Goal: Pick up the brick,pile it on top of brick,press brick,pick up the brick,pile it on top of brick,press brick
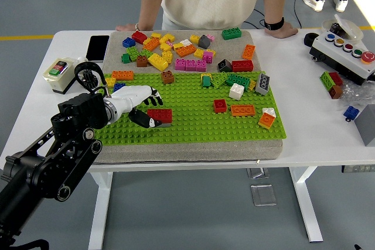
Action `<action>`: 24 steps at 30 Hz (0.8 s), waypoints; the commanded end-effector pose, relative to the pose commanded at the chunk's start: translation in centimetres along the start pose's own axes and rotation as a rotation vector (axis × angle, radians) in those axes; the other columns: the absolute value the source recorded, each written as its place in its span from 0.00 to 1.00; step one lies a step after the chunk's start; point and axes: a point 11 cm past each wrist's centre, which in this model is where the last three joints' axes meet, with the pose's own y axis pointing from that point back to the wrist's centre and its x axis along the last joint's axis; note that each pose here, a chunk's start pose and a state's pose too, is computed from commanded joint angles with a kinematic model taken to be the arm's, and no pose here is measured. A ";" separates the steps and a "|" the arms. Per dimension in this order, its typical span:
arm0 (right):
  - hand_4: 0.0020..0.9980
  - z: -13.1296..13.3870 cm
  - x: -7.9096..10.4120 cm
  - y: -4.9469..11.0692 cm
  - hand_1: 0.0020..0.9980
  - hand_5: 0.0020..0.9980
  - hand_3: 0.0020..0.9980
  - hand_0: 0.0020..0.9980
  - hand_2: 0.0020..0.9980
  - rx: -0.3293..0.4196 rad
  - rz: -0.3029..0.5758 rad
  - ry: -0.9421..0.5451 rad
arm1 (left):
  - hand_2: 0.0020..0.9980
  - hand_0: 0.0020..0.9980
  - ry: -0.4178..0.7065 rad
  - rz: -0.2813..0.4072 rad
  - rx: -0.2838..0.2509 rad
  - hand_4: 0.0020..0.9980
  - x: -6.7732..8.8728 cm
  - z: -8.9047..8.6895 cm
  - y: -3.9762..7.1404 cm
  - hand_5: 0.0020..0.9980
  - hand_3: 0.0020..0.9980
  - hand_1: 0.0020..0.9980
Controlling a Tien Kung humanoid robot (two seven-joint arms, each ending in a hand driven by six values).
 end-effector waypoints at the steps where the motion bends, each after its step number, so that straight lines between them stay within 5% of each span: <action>1: 1.00 0.0 0.0 0.0 0.68 0.65 0.71 0.75 0.72 0.000 0.000 0.000 | 0.74 0.79 0.000 0.001 0.000 0.84 0.0 0.0 0.0 0.29 0.73 0.71; 24: 1.00 0.1 -0.2 0.0 0.68 0.65 0.71 0.75 0.72 -0.003 -0.003 0.005 | 0.78 0.82 -0.035 0.073 -0.079 0.93 1.6 2.4 0.7 0.32 0.83 0.76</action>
